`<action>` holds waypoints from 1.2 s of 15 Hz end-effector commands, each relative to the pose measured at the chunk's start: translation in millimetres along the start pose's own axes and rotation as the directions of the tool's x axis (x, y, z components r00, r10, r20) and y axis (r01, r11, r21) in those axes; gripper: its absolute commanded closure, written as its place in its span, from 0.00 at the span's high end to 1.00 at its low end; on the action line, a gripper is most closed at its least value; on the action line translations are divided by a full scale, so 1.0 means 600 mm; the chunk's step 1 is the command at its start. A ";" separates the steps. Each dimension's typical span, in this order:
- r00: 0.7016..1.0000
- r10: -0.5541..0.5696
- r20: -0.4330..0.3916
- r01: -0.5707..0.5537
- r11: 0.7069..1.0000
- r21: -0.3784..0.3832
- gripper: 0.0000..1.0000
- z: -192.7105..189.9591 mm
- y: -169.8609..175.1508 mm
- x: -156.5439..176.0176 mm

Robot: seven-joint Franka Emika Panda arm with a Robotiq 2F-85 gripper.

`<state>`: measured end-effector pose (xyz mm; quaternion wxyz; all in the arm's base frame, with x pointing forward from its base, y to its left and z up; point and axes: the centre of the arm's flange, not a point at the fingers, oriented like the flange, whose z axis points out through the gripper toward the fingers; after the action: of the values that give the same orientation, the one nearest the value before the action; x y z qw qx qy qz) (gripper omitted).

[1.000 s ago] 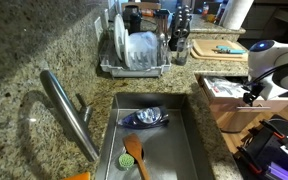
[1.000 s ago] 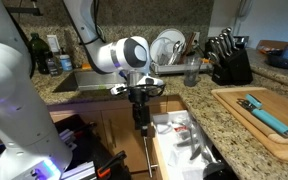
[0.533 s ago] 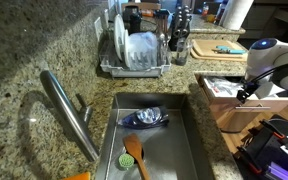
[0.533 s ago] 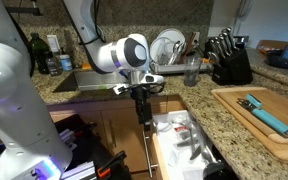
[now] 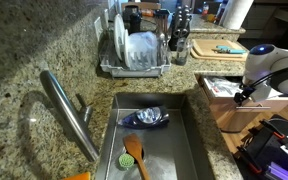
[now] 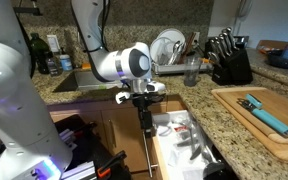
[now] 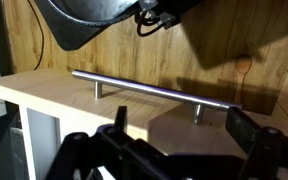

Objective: Close the kitchen drawer on the right

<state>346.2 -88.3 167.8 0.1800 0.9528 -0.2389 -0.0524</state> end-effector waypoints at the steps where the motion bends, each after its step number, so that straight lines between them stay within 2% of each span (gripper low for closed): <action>1: 1.000 0.019 -0.024 -0.019 1.000 -0.005 1.00 0.015 -0.014 0.009; 4: 0.989 0.148 0.023 -0.148 0.989 -0.020 1.00 0.065 -0.038 0.080; 6: 0.982 0.189 -0.004 -0.189 0.982 -0.019 1.00 0.074 -0.046 0.103; 7: 0.975 0.220 -0.044 -0.221 0.975 -0.020 1.00 0.073 -0.050 0.117; 8: 0.961 0.249 -0.118 -0.250 0.968 0.008 1.00 0.070 -0.057 0.129; 11: 0.919 0.272 -0.285 -0.265 0.962 0.064 1.00 0.029 -0.071 0.155; 14: 0.869 0.222 -0.442 -0.230 0.973 0.036 1.00 -0.010 -0.071 0.189; 16: 0.820 0.188 -0.540 -0.206 0.978 0.028 1.00 -0.042 -0.063 0.209; 18: 0.747 0.208 -0.632 -0.228 0.972 0.052 1.00 -0.075 -0.061 0.227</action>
<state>481.8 -105.2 178.4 0.2507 0.9003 -0.2776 0.2227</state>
